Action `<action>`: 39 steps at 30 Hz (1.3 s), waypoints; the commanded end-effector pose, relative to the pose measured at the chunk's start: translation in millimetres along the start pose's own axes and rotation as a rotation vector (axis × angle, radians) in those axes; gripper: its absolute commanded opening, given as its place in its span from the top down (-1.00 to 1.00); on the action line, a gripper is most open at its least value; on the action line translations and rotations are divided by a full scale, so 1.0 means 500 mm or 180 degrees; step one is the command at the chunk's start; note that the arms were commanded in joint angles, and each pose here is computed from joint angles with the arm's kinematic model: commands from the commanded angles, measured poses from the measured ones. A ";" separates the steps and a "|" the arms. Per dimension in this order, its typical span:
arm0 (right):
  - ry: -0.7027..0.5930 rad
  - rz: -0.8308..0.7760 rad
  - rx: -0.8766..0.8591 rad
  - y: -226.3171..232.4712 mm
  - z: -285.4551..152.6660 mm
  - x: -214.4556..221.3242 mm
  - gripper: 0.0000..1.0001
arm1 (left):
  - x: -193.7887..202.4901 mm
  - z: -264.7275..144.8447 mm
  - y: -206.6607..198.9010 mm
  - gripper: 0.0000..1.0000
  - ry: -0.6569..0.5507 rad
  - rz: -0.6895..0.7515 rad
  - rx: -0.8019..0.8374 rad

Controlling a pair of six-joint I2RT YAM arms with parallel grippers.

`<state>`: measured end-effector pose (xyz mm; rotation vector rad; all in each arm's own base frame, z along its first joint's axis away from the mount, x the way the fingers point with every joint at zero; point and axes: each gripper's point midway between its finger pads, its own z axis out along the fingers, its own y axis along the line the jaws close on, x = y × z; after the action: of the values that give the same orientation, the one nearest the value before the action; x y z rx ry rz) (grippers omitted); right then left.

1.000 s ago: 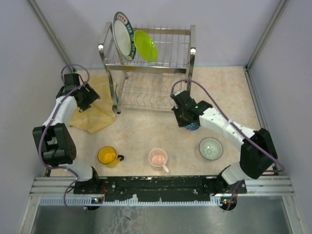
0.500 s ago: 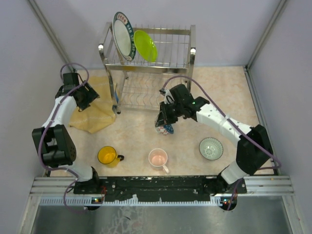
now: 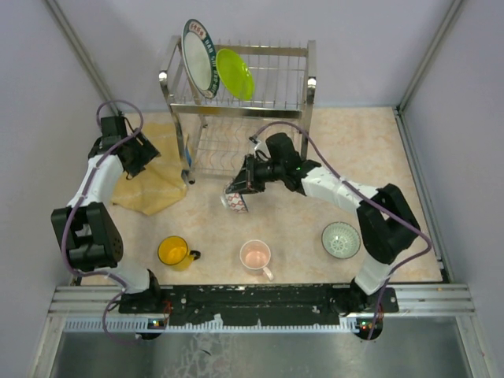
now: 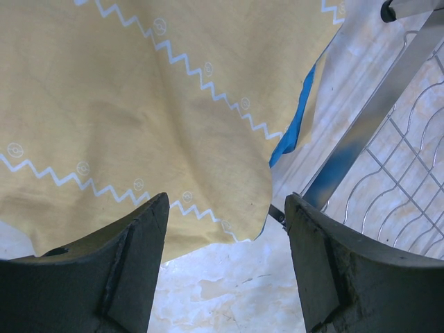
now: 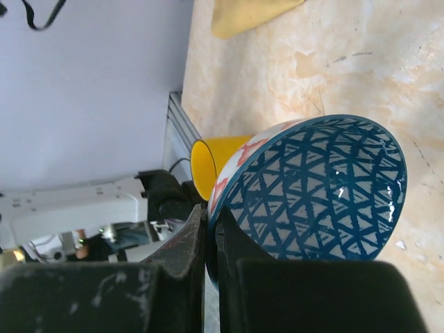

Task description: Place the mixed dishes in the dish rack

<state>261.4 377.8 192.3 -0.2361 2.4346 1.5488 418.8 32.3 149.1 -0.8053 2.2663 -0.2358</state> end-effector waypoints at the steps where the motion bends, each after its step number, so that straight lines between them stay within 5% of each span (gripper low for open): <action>1: -0.0246 0.0138 -0.0534 0.061 0.016 -0.064 1.00 | -0.041 -0.027 -0.024 -0.48 -0.0194 0.0018 0.0146; 20: -0.0962 0.0188 -0.1264 0.098 0.071 -0.287 1.00 | -0.018 -0.009 -0.008 -0.47 -0.0095 0.0029 0.0110; 39: -0.1689 -0.0134 -0.1369 0.073 0.118 -0.472 1.00 | 0.002 0.025 0.001 -0.48 0.0029 -0.0001 0.0124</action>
<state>458.6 448.3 211.6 0.1225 1.9389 1.8280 422.2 33.4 145.9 -0.7997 2.2625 -0.2613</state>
